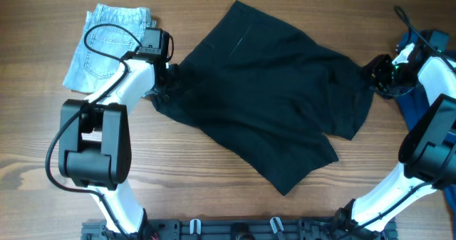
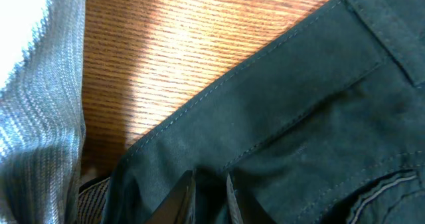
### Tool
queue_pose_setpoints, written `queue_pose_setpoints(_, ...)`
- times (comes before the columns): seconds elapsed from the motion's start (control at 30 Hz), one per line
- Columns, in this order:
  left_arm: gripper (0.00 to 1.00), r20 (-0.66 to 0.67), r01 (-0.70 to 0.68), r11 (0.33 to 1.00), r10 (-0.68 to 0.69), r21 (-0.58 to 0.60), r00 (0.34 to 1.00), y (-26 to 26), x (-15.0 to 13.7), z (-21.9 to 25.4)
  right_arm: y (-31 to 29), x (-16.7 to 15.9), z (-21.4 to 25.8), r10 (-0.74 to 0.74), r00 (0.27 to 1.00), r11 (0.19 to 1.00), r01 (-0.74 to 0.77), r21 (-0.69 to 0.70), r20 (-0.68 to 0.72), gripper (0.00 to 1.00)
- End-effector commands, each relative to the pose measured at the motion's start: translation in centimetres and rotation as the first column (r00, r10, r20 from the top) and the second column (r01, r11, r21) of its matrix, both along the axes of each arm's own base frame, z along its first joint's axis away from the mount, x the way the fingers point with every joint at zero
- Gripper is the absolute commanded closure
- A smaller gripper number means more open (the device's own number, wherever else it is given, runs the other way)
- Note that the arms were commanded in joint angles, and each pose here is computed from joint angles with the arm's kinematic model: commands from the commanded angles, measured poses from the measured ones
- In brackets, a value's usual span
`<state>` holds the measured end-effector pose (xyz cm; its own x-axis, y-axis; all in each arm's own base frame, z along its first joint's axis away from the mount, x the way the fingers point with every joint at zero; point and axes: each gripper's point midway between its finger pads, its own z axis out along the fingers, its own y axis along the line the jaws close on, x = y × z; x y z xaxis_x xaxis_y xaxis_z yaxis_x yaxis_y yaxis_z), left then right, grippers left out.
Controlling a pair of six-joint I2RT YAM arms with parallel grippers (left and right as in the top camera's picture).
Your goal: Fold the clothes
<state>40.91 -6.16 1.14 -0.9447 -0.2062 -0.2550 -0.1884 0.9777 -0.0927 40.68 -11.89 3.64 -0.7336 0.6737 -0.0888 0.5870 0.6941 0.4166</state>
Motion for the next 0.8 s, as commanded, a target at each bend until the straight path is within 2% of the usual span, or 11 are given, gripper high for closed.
queue_pose_setpoints(0.0,0.83,0.033,0.0,1.0,0.0,-0.019,0.999,-0.4,0.1,1.4,-0.6,0.2,-0.3,-0.028,1.0,0.999,0.028,-0.031,-0.002,0.42)
queue_pose_setpoints(0.43,0.83,0.037,0.002,1.0,-0.001,-0.02,0.999,-0.5,0.1,1.6,-1.0,-0.5,-1.5,-0.07,0.997,0.996,0.068,-0.063,-0.032,0.43)
queue_pose_setpoints(0.5,0.82,0.038,0.002,1.0,-0.001,-0.02,0.999,-0.4,0.0,1.9,-0.7,-0.7,-2.4,-0.094,0.995,0.995,0.092,-0.047,-0.027,0.43)
queue_pose_setpoints(0.63,0.8,0.061,0.002,1.0,-0.001,-0.023,0.998,-0.5,0.1,3.0,0.8,0.5,-2.2,-0.042,0.997,0.999,0.04,0.037,0.061,0.45)
queue_pose_setpoints(0.7,0.79,0.078,0.003,1.0,-0.001,-0.026,0.997,-0.5,0.2,3.7,1.1,0.9,-1.9,-0.033,0.996,0.998,0.029,0.053,0.086,0.61)
queue_pose_setpoints(0.73,0.78,0.091,0.003,1.0,-0.001,-0.028,0.996,-0.5,0.3,4.2,1.3,1.2,-1.6,-0.028,0.994,0.997,0.021,0.069,0.107,0.76)
queue_pose_setpoints(0.77,0.77,0.099,0.004,1.0,-0.001,-0.029,0.995,-0.5,0.3,4.5,1.2,1.6,-1.2,-0.027,0.991,0.997,0.017,0.081,0.128,0.88)
